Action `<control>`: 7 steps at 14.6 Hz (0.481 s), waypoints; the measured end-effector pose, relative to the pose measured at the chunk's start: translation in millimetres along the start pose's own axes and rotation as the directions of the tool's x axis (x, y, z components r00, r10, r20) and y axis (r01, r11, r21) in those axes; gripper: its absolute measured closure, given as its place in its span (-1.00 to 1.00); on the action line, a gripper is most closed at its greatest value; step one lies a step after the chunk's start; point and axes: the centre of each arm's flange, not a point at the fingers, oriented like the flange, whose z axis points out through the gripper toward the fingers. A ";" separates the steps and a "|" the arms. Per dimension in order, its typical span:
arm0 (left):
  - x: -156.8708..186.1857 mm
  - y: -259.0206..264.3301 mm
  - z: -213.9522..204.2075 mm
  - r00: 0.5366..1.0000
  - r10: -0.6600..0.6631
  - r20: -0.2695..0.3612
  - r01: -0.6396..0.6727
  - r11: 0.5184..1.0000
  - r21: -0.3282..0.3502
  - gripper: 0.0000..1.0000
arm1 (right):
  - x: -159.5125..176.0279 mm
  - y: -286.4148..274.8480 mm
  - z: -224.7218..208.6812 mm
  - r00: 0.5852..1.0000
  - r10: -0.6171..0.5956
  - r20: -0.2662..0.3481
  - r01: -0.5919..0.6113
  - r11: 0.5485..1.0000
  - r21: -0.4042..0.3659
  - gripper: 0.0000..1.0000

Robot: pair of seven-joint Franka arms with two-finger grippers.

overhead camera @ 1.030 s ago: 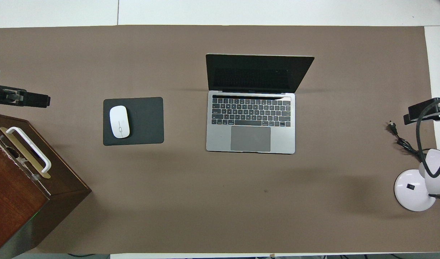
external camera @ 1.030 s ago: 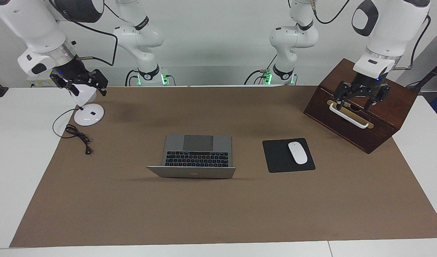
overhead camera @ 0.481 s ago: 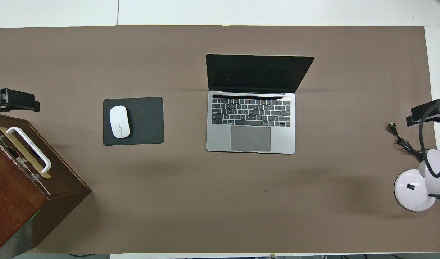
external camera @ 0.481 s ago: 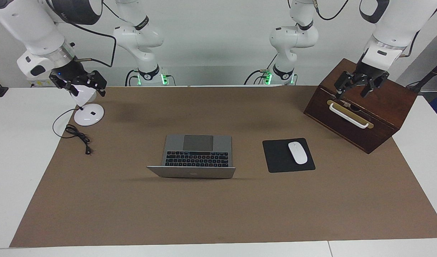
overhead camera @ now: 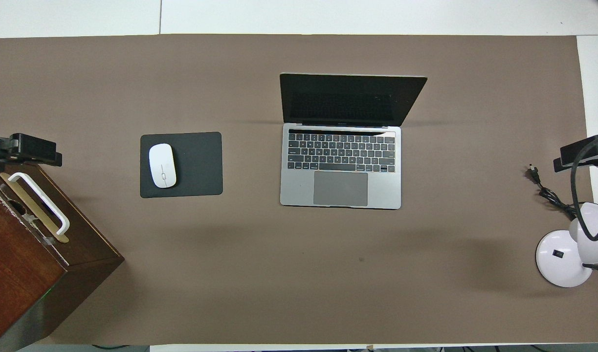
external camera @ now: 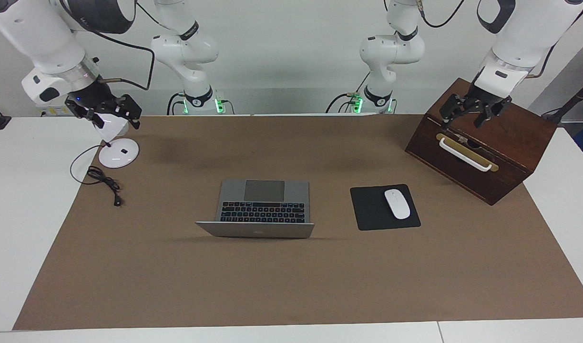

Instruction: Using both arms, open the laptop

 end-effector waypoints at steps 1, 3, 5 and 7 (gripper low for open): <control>0.3 -1.0 -0.5 1.000 -0.001 -0.002 0.001 1.000 0.000 -1.00 | 0.0 0.3 0.0 1.000 0.001 0.000 -0.001 1.000 0.000 -1.00; 0.6 -4.2 -1.8 1.000 -0.001 -0.005 0.001 1.000 0.000 -1.00 | 0.0 0.5 0.2 1.000 0.001 0.001 -0.001 1.000 0.000 -1.00; 0.7 -7.5 -2.0 1.000 -0.003 -0.006 0.003 1.000 0.000 -1.00 | 0.0 0.6 0.3 1.000 0.001 0.001 -0.001 1.000 0.000 -1.00; 0.7 -8.6 -2.0 1.000 -0.002 -0.006 0.002 1.000 0.000 -1.00 | -0.3 1.0 0.5 1.000 0.002 0.003 -0.002 1.000 0.000 -1.00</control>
